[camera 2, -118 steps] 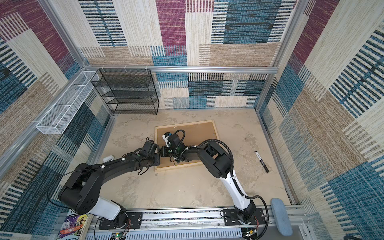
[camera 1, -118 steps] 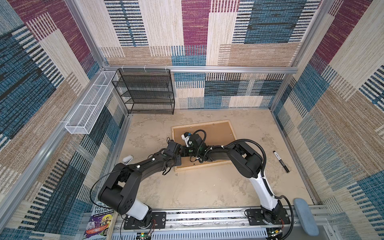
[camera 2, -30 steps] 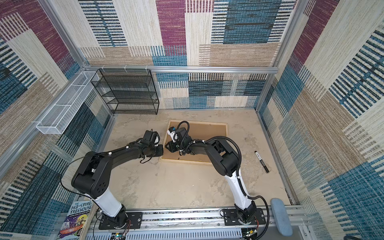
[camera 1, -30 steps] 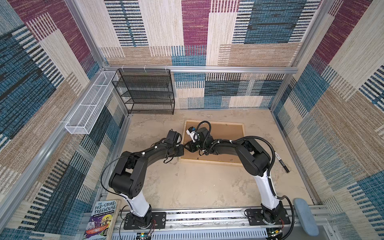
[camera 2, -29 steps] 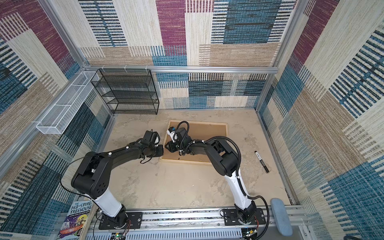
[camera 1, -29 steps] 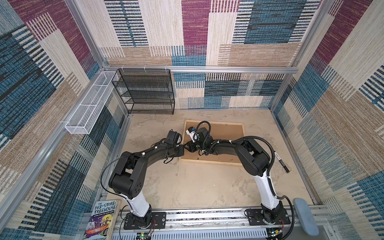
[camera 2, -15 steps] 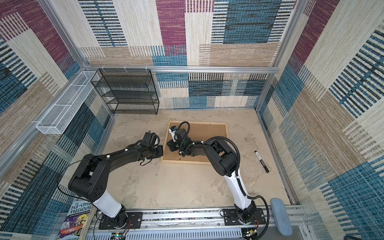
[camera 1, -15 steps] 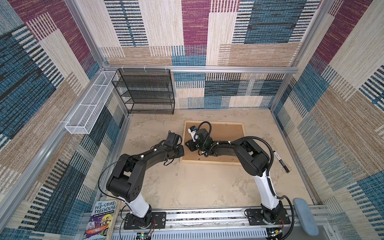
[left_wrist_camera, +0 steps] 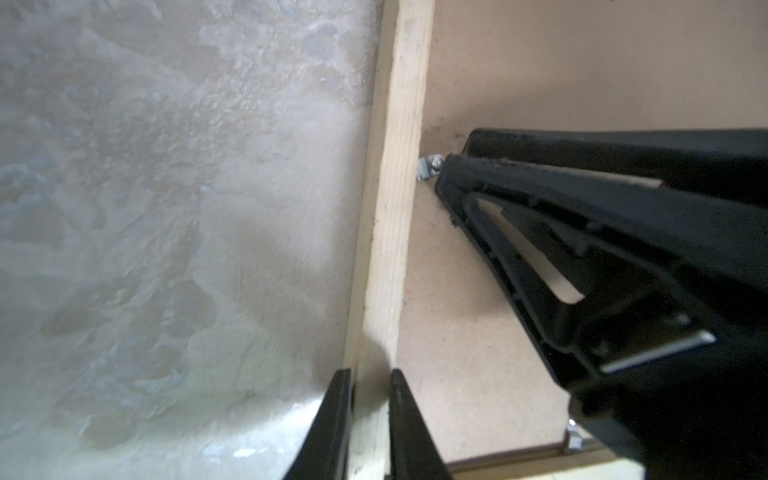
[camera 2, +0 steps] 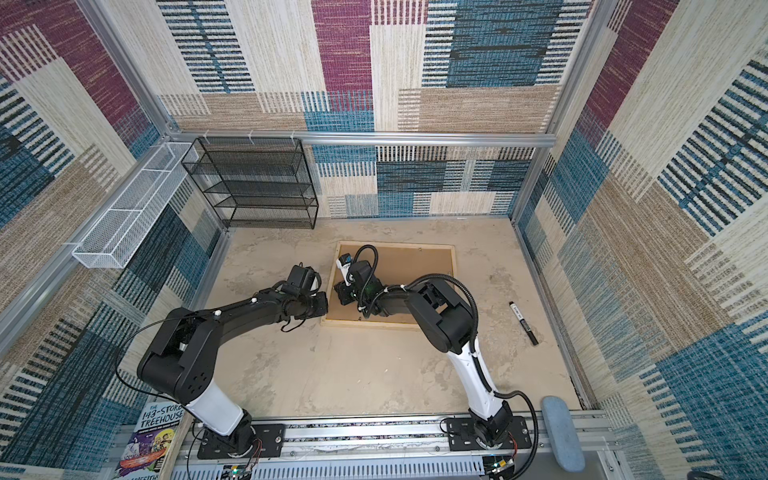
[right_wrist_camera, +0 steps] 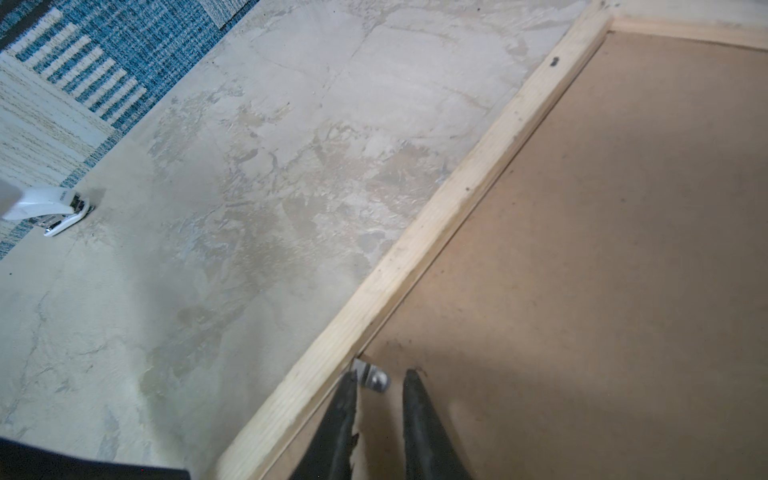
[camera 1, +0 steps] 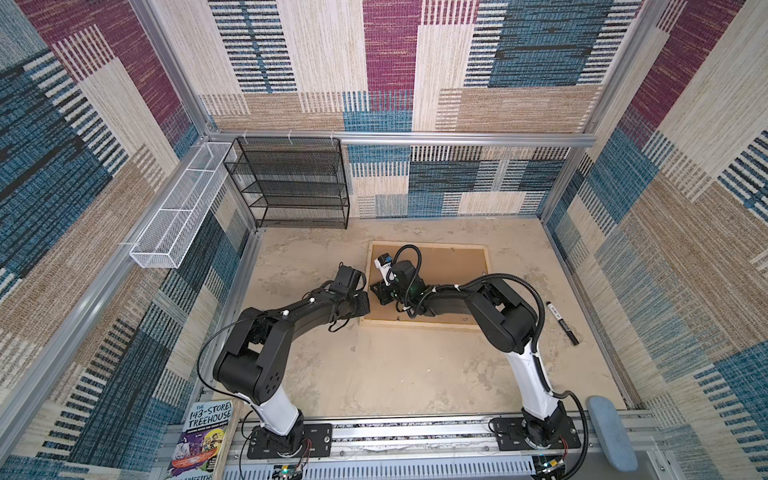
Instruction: Put the photo into the frame
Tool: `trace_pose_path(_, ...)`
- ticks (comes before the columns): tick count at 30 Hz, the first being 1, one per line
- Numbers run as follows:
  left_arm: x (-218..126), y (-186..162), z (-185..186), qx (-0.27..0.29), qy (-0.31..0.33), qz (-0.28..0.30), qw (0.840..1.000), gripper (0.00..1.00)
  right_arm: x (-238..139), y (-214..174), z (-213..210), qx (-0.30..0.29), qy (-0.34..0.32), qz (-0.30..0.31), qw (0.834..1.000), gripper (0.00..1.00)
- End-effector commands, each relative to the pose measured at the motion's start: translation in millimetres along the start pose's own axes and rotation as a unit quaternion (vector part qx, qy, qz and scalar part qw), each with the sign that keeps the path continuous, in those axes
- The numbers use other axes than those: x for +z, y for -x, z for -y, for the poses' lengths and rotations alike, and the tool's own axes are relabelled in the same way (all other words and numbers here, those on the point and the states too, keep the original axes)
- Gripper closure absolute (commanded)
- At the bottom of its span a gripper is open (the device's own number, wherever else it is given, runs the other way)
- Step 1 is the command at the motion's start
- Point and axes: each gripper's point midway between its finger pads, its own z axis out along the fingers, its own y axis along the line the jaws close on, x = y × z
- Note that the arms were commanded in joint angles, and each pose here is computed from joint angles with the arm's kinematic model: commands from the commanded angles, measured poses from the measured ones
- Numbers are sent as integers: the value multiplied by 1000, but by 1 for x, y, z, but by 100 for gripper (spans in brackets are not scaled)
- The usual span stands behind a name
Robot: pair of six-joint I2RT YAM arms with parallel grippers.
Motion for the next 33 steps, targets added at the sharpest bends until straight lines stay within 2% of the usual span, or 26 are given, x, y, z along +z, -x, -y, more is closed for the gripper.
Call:
trace_pose_path(1,-1,0,3,1,-2,-12,1000,79,-1,-51,17,4,-36,-90,995,78)
trace_pose_path(12,10,10,3,15,12,-9,1000,83,0,-67,17,-9,-33,-117,993,77)
trace_pose_path(21,17,7,2,15,9,-10,1000,83,-1,-83,22,-15,-46,-137,989,73)
trace_pose_path(33,23,5,6,7,-7,-10,1000,82,-10,-91,28,-29,-66,-156,985,74)
